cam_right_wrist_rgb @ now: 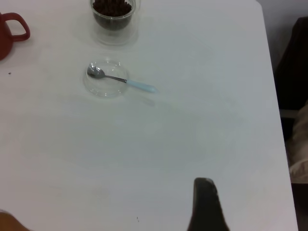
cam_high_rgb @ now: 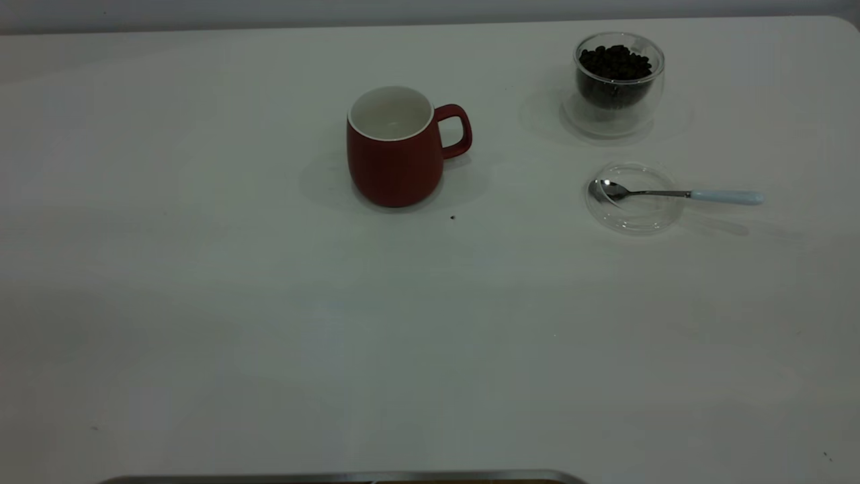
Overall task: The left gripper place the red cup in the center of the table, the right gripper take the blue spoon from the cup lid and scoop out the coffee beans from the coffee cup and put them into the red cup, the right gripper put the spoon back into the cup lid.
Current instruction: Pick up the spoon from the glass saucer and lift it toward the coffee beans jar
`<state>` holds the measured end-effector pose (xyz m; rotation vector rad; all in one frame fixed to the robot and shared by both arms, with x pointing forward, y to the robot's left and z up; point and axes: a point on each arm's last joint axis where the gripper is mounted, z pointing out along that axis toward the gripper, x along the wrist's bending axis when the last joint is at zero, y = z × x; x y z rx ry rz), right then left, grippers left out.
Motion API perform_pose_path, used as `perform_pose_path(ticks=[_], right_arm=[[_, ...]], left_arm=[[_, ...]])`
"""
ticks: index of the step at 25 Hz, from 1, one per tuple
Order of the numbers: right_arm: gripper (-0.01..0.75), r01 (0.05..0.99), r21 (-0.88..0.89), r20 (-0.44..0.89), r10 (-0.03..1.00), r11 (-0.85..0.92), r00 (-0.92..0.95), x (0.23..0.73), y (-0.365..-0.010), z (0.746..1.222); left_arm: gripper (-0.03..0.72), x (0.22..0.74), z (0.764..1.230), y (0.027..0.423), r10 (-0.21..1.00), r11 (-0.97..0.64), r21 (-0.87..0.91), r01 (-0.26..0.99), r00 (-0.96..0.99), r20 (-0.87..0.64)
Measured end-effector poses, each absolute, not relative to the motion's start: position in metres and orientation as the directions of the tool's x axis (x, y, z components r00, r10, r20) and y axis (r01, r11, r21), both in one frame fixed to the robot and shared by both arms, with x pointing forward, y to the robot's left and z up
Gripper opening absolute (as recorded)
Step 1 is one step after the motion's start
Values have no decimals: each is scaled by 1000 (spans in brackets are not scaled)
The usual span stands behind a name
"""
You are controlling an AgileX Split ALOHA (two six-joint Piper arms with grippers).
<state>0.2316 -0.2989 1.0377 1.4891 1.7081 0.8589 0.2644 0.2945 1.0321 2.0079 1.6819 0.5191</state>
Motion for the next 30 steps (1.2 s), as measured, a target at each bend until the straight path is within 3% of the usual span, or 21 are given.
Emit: perform_pose_path(ticks=[8,30], right_arm=[[547,526,842,-82,992,118,-91,232,-299,1038],[547,526,842,-82,992,118,-91,232,-299,1038]], left_arm=[[516,225,1033,299,984,-116,772,625,177,4],[516,222,1032,300,984,-112,775,621,177,1]])
